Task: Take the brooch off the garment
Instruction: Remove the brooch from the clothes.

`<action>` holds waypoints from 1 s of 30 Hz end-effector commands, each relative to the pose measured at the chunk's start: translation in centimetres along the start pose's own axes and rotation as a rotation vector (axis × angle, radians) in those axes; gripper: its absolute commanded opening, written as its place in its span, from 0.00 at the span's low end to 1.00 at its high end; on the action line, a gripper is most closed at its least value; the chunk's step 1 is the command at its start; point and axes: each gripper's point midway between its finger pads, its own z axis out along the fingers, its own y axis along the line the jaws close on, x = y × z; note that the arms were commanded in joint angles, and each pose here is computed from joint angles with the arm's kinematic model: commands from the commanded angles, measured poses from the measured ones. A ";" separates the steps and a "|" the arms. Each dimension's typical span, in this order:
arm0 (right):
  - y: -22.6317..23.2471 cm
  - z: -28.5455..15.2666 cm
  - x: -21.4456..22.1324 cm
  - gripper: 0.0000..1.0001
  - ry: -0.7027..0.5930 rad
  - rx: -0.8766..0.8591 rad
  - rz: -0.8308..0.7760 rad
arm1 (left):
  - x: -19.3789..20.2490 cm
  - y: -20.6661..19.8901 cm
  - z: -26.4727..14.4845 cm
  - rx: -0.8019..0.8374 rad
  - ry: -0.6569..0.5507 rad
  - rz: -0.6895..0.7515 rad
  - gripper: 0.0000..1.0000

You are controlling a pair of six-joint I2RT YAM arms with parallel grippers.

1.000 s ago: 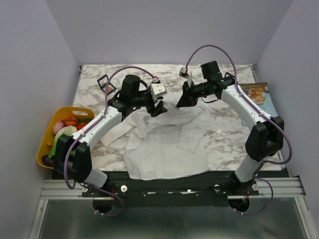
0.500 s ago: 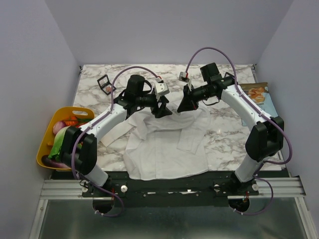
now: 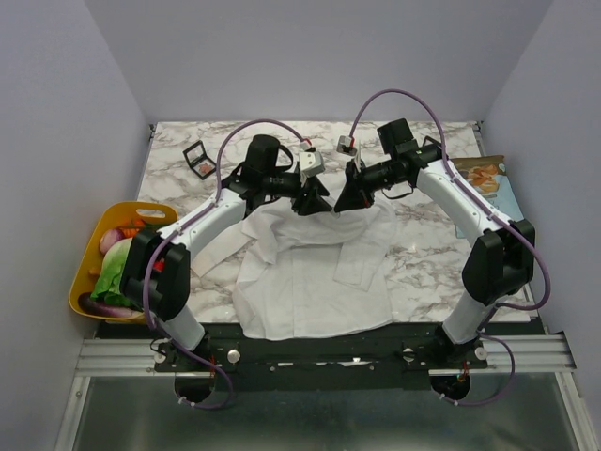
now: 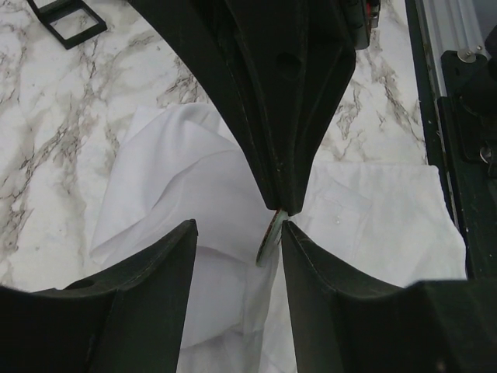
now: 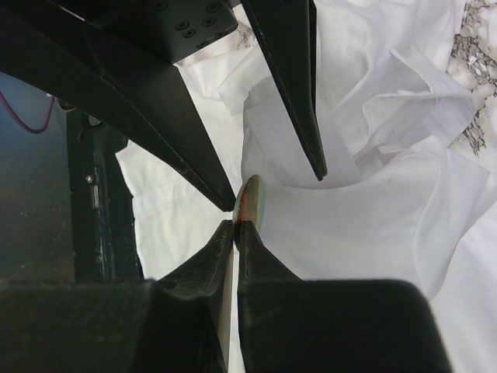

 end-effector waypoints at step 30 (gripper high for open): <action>-0.9 0.2 1.1 0.13 0.027 0.021 0.013 | 0.8 -1.5 0.4 0.117 -0.009 -0.020 0.28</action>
